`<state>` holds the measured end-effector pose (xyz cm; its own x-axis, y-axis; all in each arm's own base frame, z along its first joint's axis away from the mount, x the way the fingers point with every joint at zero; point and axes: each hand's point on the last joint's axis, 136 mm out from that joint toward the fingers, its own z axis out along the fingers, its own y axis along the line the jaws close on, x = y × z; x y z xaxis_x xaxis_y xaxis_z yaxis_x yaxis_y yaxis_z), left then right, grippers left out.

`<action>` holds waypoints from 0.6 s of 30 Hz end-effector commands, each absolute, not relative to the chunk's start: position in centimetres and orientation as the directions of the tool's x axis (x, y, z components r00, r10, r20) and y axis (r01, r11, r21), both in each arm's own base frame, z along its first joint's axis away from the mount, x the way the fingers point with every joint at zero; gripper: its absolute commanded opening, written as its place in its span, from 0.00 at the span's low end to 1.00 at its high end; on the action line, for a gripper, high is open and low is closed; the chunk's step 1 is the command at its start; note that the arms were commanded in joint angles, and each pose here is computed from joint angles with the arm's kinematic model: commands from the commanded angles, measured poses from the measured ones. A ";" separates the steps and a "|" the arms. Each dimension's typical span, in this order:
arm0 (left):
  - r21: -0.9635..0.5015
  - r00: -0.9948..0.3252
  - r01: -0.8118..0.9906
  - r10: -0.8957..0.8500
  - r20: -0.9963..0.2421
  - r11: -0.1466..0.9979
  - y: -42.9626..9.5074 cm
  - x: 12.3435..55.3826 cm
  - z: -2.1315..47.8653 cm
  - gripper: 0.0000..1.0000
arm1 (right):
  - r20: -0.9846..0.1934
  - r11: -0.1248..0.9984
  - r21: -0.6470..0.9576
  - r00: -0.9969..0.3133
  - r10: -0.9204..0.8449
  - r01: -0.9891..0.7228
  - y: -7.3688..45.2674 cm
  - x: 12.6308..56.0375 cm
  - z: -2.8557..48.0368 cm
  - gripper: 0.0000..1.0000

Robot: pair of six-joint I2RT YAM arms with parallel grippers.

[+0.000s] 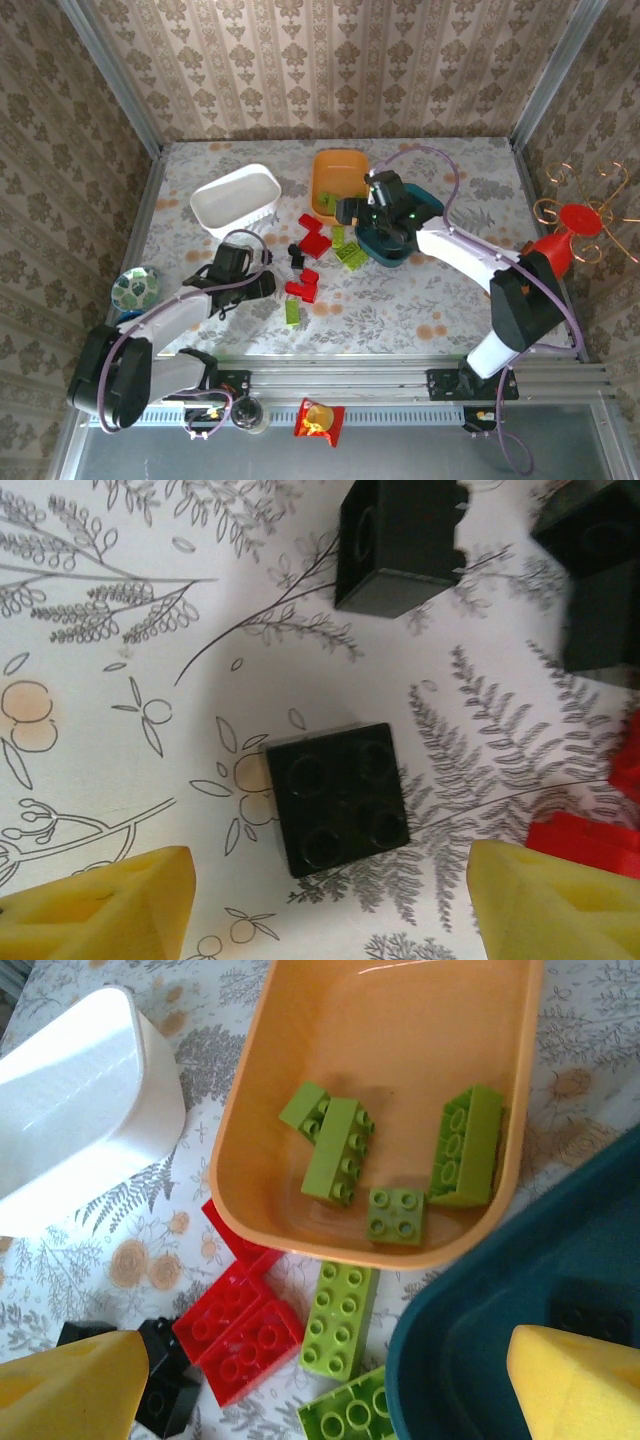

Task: Sort the legos into containers by color
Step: Pick up the lego from the middle-left of the table.

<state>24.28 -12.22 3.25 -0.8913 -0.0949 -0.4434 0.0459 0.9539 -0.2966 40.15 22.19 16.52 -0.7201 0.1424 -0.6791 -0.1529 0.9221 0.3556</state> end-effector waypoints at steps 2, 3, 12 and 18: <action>-0.270 -0.879 0.048 -0.088 -0.469 0.962 -12.3 26.1 3.8 0.67 | -0.714 0.907 0.383 -0.679 0.171 -0.175 22.0 39.4 18.7 0.94; -0.270 -0.878 0.049 -0.088 -0.471 0.962 -12.3 26.3 3.8 0.65 | -0.716 0.907 0.383 -0.677 0.171 -0.175 22.0 39.3 18.8 0.94; -0.254 -0.895 0.056 -0.064 -0.442 0.966 -13.0 27.0 2.3 0.41 | -0.732 0.915 0.366 -0.659 0.171 -0.169 20.9 38.6 19.6 0.94; -0.241 -0.881 0.118 -0.010 -0.473 0.963 -14.6 26.6 3.7 0.31 | -0.729 0.921 0.363 -0.659 0.184 -0.144 19.7 38.1 19.4 0.94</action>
<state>26.62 -13.57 2.61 -0.8931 -0.0501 -0.4470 0.0730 0.9645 -0.2537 38.41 20.89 18.73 -0.6790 0.1677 -0.7147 -0.1665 0.9130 0.3724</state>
